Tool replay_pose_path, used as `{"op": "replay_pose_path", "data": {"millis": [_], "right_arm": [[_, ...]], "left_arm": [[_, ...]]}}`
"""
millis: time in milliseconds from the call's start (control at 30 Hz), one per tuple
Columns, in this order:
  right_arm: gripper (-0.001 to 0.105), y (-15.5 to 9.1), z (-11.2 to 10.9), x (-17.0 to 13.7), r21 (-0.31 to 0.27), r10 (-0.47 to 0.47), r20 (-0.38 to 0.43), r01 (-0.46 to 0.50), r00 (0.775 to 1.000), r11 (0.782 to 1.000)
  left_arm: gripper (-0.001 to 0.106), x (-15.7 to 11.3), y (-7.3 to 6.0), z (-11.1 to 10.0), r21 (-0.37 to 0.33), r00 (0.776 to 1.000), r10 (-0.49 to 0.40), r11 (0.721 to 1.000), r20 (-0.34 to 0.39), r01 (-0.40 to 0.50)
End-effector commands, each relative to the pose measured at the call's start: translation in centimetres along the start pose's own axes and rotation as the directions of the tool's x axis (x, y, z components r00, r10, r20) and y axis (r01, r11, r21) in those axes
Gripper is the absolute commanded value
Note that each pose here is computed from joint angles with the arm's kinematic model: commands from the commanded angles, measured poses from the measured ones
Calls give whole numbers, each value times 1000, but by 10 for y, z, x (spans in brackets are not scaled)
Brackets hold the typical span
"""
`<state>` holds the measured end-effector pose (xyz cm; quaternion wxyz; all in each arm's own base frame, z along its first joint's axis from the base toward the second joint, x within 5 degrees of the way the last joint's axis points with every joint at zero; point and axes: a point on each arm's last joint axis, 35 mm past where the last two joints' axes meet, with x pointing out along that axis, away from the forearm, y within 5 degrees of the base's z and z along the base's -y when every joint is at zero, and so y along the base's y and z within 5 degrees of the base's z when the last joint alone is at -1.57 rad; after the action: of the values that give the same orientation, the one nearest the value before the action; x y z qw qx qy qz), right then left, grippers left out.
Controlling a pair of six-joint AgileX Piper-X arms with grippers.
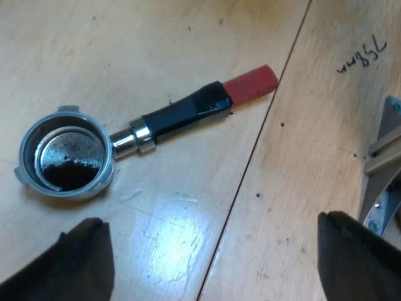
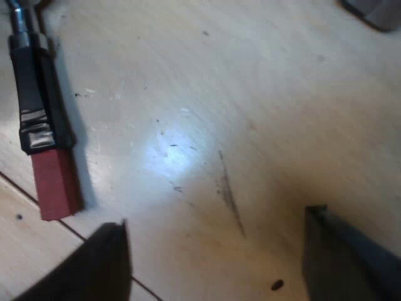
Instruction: Put the handle in the coffee machine
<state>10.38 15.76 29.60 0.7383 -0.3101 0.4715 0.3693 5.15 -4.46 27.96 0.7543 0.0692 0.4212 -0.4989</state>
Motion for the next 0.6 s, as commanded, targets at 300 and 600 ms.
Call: {"op": "replay_pose_path", "data": {"millis": [300, 600], "right_arm": [[0, 12, 24, 41, 143, -18, -80, 30, 997, 989], [0, 19, 32, 89, 173, 11, -220, 28, 975, 985]], "left_arm": [[69, -1, -1, 4, 57, 1000, -4, 998, 18, 3], [69, 1, -4, 4, 99, 999, -42, 994, 0, 42]]}}
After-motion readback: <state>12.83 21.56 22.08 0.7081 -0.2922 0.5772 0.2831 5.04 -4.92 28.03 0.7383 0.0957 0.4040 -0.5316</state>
